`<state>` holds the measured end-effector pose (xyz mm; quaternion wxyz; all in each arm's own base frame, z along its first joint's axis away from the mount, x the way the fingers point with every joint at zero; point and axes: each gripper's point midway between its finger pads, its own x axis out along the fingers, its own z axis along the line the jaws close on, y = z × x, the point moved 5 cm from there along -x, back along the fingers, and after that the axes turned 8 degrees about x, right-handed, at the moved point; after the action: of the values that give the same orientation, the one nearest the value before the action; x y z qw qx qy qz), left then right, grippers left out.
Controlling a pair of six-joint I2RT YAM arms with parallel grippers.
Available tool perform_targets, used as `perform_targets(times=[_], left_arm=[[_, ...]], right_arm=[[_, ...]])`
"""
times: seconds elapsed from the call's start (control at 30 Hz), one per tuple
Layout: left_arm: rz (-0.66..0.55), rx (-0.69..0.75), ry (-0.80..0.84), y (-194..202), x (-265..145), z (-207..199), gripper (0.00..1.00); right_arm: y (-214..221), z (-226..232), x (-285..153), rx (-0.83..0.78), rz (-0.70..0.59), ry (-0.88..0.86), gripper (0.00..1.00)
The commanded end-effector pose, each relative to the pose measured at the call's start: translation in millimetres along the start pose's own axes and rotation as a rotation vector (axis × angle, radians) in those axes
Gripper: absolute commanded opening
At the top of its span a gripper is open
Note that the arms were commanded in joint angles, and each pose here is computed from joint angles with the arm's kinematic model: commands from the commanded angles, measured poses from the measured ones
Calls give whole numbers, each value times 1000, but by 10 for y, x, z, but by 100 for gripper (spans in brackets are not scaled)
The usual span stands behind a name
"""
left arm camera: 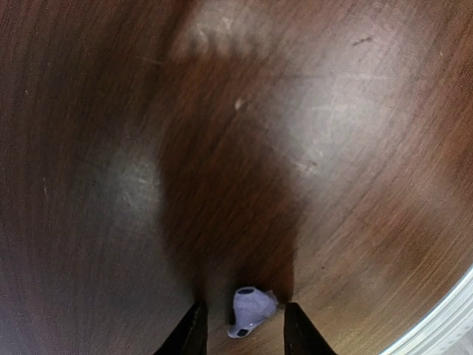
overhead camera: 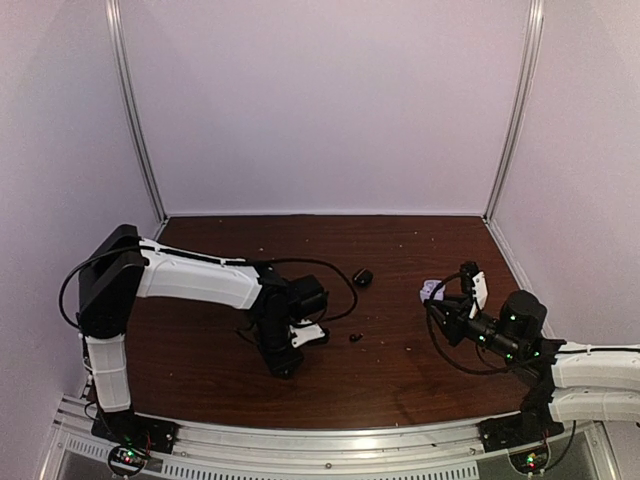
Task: Insert the wireless bluetooth earbuds into the charging case
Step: Move the right earbud to the center of the board, then pick up the right earbud from the center of the board.
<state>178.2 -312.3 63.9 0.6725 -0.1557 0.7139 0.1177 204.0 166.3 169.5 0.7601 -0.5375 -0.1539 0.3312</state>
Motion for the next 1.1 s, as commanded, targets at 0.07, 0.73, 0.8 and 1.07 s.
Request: perform_targets(times=[0.07,0.73,0.8,1.07], left_arm=[[119,36,-72,8,119,55,38],[110,100,-54,-103,94,-8,20],[64,98,-63,-161,27,-6,19],[-266,73,-120,-503,-540,73,16]], right_arm=[[-133,41,7,-2,-45,-17,7],[-134,39,-2,-6,-44,-14,7],[-135,39,2,-8,-43,-14,7],[-145,114,23,-14,-45,-76,6]])
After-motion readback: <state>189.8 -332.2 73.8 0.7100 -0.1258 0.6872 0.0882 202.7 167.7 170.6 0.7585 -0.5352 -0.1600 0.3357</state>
